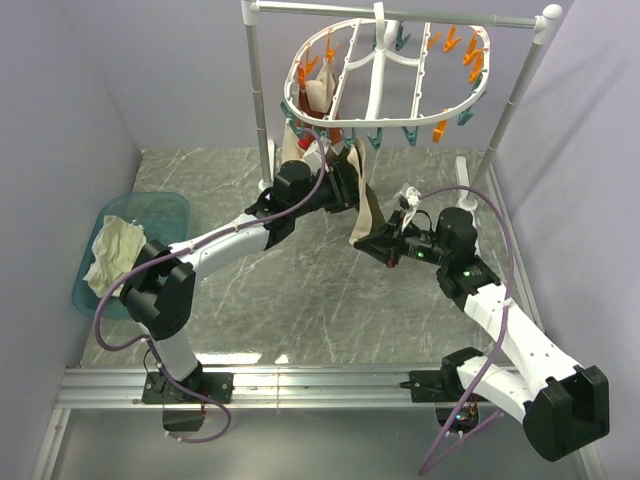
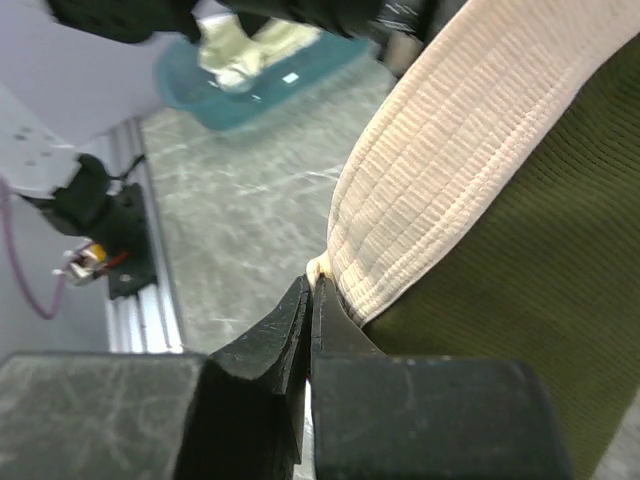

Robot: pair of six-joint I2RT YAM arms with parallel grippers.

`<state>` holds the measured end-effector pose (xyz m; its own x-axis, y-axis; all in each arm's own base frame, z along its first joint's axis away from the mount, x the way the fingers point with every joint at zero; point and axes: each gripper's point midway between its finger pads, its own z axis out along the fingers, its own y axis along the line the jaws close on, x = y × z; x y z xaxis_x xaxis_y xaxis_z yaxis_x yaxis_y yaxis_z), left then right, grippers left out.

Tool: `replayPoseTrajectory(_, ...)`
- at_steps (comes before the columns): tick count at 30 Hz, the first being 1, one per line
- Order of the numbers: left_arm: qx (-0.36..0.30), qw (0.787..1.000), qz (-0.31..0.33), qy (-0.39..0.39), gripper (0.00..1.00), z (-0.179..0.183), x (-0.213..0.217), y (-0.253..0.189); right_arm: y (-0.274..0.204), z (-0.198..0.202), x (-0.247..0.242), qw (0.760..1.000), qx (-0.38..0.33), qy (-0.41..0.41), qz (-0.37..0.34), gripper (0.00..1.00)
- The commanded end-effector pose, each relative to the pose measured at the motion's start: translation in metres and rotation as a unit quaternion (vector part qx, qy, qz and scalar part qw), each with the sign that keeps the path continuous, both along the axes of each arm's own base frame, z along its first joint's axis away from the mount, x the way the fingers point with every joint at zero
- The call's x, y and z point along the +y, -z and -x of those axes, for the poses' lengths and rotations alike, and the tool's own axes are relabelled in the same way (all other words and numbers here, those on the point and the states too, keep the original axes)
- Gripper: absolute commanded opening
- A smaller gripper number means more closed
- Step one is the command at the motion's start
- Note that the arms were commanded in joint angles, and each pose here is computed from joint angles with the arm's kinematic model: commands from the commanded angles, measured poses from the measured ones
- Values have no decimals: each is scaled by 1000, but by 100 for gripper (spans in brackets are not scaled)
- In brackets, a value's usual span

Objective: Clip the underwear to the hanger

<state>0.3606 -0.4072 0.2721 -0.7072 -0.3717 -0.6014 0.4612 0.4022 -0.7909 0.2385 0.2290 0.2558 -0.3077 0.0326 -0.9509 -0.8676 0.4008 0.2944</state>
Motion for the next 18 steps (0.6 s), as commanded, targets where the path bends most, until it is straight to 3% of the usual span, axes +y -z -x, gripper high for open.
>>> replayPoseTrajectory(1,-18,999,28,4,38,0,-2,-26,-7,-12,-5,999,-41,24,17,0)
replayPoseTrajectory(7,7,1000,-1,0,41,8,27,-6,-12,-12,-7,998,-51,27,20,0)
replayPoseTrajectory(14,-32,999,-22,31,41,39,50,-10,-14,-15,-9,998,-46,31,18,0)
replayPoseTrajectory(18,-38,999,-14,36,41,40,42,-11,-11,-14,-9,998,-44,28,21,0)
